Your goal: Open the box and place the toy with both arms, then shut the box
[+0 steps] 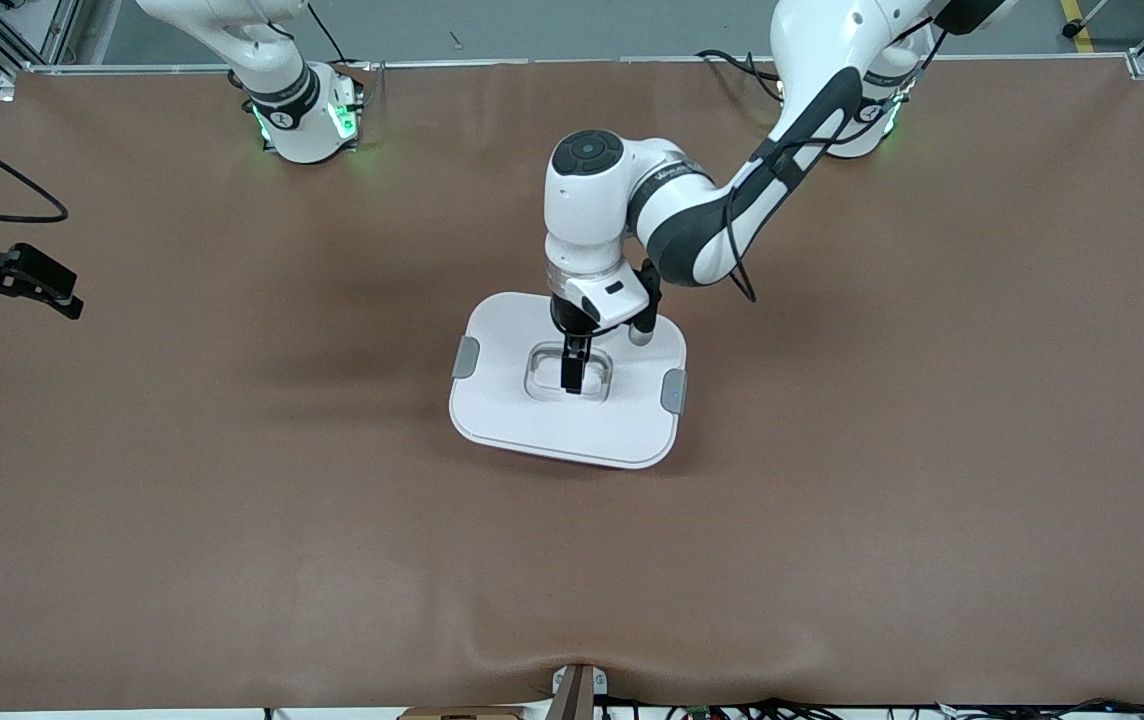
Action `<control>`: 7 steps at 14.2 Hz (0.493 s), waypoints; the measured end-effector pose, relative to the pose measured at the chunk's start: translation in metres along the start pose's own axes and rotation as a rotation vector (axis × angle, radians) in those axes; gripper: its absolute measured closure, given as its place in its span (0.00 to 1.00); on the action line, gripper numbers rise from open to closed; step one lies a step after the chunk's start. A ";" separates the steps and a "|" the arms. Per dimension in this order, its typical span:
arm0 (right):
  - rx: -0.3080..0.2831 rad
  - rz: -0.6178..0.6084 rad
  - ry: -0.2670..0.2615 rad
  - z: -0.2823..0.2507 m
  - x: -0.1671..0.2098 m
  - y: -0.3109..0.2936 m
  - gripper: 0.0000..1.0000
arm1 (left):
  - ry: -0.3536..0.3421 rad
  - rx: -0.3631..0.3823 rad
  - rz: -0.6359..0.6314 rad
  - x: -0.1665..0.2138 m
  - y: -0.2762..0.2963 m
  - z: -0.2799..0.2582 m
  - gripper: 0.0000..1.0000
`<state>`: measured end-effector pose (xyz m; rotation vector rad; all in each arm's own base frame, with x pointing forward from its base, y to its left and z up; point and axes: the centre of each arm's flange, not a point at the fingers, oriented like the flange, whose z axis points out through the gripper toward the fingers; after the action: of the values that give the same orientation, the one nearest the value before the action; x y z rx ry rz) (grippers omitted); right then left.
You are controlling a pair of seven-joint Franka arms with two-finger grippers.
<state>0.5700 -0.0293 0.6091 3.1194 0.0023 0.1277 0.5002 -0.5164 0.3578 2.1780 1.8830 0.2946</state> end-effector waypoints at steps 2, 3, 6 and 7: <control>0.000 0.000 0.000 0.000 0.000 0.000 0.00 | 0.014 -0.002 -0.033 0.006 0.014 -0.021 0.00; 0.000 0.000 0.000 0.000 0.000 0.000 0.00 | 0.018 0.002 -0.045 0.008 0.021 -0.034 0.00; 0.000 0.000 0.000 0.000 0.000 0.000 0.00 | -0.010 0.068 -0.003 0.028 0.040 -0.075 0.00; 0.000 0.000 0.000 0.000 0.000 0.000 0.00 | -0.021 0.085 0.032 0.044 0.050 -0.092 0.00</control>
<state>0.5700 -0.0293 0.6091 3.1194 0.0024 0.1279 0.5249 -0.4749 0.4609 2.2587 1.8829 0.2003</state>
